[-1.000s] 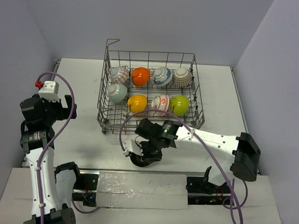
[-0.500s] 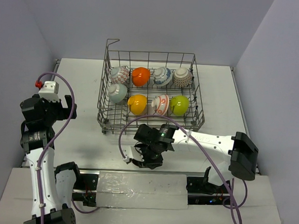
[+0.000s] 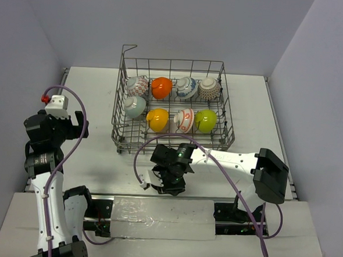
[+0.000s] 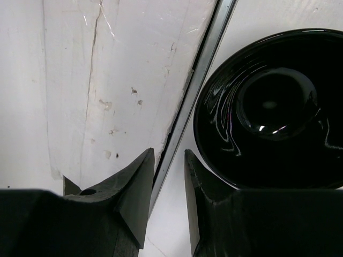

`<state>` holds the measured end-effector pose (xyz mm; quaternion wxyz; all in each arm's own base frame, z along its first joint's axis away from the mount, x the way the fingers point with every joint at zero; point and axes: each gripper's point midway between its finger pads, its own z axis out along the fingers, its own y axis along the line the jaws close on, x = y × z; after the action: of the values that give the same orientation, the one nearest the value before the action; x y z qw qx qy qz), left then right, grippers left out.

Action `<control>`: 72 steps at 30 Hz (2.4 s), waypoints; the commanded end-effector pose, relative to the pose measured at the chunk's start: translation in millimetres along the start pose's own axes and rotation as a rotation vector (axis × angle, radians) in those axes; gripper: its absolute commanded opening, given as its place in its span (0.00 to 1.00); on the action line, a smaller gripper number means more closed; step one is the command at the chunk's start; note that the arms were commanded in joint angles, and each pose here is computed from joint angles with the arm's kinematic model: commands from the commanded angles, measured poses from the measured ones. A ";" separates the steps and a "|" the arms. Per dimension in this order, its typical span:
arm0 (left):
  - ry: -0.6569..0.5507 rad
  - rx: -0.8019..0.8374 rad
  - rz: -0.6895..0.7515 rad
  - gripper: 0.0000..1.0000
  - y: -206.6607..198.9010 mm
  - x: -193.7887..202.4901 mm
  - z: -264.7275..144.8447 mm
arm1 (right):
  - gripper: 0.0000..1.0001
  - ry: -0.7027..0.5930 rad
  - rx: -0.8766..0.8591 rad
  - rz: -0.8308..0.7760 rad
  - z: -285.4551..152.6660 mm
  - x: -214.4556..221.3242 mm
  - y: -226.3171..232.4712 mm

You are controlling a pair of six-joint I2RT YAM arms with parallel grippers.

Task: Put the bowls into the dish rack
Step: Pick up the bowl from the corner of the board.

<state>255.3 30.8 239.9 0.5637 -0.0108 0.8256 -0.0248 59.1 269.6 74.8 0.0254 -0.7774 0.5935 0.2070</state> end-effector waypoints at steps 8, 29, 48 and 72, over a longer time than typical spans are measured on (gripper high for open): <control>-0.039 0.024 0.002 0.99 -3.8 -8.5 -0.1 | 0.37 -0.032 0.008 -0.039 -9.5 -15.3 -0.4; -0.034 0.030 0.007 0.99 -4.4 -5.0 1.1 | 0.42 0.017 0.037 -0.038 6.6 -15.1 -20.2; -0.037 0.031 0.006 0.99 -4.9 -4.8 0.2 | 0.38 0.039 0.188 -0.019 11.5 -7.1 -46.4; -0.045 0.034 0.004 0.99 -5.7 -5.4 -1.7 | 0.04 0.036 0.259 -0.005 -1.0 -9.2 -54.2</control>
<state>253.8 27.2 236.7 0.5656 -0.0056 0.8240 -0.0335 102.8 291.7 55.7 0.0922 -0.7773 0.6105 0.1208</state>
